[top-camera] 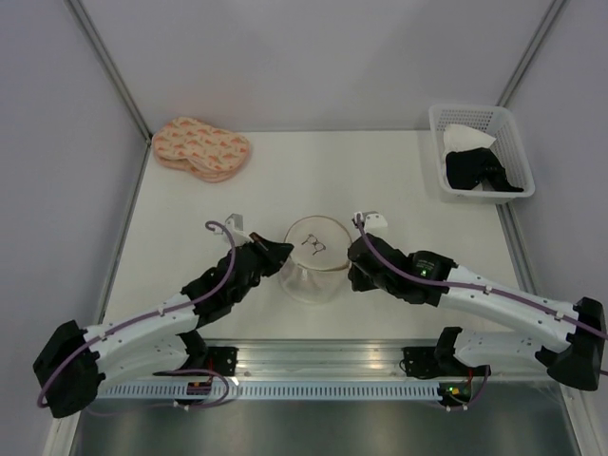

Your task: Unzip the laundry bag and remove the bra

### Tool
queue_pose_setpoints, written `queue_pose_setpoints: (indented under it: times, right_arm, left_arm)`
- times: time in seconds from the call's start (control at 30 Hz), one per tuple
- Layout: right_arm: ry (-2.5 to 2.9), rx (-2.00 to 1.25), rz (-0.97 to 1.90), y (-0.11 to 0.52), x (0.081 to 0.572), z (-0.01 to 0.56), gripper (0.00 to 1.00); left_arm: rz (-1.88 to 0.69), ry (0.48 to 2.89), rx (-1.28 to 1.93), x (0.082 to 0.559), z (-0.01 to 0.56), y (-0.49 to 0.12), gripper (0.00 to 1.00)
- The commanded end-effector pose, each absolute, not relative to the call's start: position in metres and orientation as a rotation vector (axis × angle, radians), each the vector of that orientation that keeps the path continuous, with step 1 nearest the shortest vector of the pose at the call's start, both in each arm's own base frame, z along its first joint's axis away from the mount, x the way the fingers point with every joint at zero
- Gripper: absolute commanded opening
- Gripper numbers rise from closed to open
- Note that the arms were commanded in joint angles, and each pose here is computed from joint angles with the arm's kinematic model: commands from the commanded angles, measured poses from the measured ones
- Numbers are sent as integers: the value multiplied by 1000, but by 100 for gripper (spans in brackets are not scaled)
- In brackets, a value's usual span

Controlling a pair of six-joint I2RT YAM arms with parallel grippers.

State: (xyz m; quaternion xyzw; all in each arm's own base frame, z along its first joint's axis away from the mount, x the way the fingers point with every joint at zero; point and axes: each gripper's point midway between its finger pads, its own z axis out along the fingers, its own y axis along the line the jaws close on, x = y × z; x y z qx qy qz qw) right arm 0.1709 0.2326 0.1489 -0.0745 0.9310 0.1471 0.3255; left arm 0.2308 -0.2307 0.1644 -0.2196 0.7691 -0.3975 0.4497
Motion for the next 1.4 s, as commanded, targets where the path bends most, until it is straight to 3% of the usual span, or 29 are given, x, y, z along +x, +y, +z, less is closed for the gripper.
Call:
queue_pose_setpoints:
  times: [0.0,0.23,0.37,0.4,0.43,0.5,0.53,0.63,0.73,0.93,1.37]
  right_arm:
    - [2382,-246,450,226,167,181,0]
    - [2363,-288,516,230,161,186,0]
    - [2402,-292,497,236,162,163,1]
    - [2424,-290,473,237,163,154,0]
    - [2431,-283,461,238,165,146,1]
    - [2452,-267,447,242,166,134,0]
    - [2450,-261,448,244,168,131,0]
    - [2459,-259,440,251,172,123,0]
    - [2462,-263,436,256,175,121,0]
    - [2427,-286,463,266,182,130,0]
    - [2364,-291,517,261,180,157,0]
  left_arm:
    - [-1053,1835,-395,265,198,-259,2]
    - [-1181,1783,-227,320,235,-324,2]
    - [-1267,1838,-168,324,230,-347,4]
    - [-1274,1855,-167,323,226,-349,10]
    - [-1288,1888,-183,319,218,-349,26]
    - [-1280,1943,-217,309,200,-342,47]
    - [-1283,1964,-248,304,195,-337,65]
    - [-1215,2020,-333,290,176,-313,85]
    - [-1150,2052,-389,274,171,-289,93]
    - [-1196,2043,-406,253,176,-277,95]
    - [-1419,2053,-84,235,181,-341,89]
